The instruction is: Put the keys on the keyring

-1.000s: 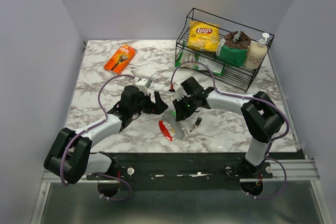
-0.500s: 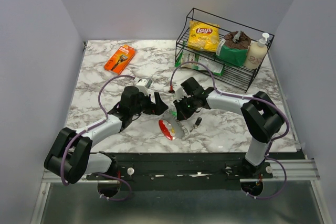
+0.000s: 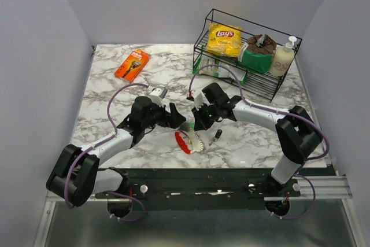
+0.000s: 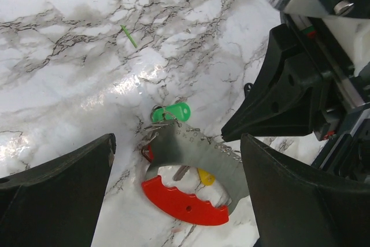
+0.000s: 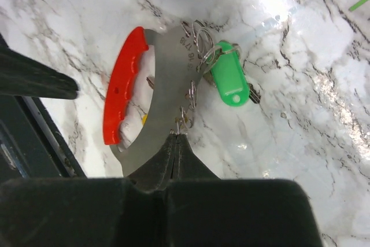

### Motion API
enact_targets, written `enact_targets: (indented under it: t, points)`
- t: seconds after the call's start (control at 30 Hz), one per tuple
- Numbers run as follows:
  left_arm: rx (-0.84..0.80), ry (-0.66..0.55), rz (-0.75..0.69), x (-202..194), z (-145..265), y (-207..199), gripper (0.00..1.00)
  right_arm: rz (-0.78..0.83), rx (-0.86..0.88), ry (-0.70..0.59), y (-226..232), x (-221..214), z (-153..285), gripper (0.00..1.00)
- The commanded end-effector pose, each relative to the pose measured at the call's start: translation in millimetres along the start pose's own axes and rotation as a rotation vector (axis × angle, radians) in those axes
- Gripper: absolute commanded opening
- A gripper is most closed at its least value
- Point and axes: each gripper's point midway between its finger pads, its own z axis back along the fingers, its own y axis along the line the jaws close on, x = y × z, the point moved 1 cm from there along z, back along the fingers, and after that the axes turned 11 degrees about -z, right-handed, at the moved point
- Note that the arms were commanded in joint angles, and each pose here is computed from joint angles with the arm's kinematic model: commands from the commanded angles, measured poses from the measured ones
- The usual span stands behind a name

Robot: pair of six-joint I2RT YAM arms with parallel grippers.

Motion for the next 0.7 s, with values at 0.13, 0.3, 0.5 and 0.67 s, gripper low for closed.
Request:
enact_targets:
  t: [0.13, 0.3, 0.5, 0.67]
  points:
    - [-0.116, -0.069, -0.067, 11, 8, -19, 0.96, 0.094, 0.084, -0.094, 26, 20, 21, 0.01]
    - [-0.218, -0.136, -0.100, 19, 16, -37, 0.94, 0.144, 0.131, -0.146, 40, 27, 35, 0.01]
    - [-0.307, -0.247, -0.159, 35, 36, -59, 0.91, 0.282, 0.227, -0.266, 67, 32, 63, 0.01]
    - [-0.163, -0.328, -0.194, 54, 52, -46, 0.93, 0.390, 0.338, -0.325, 94, 35, 86, 0.01]
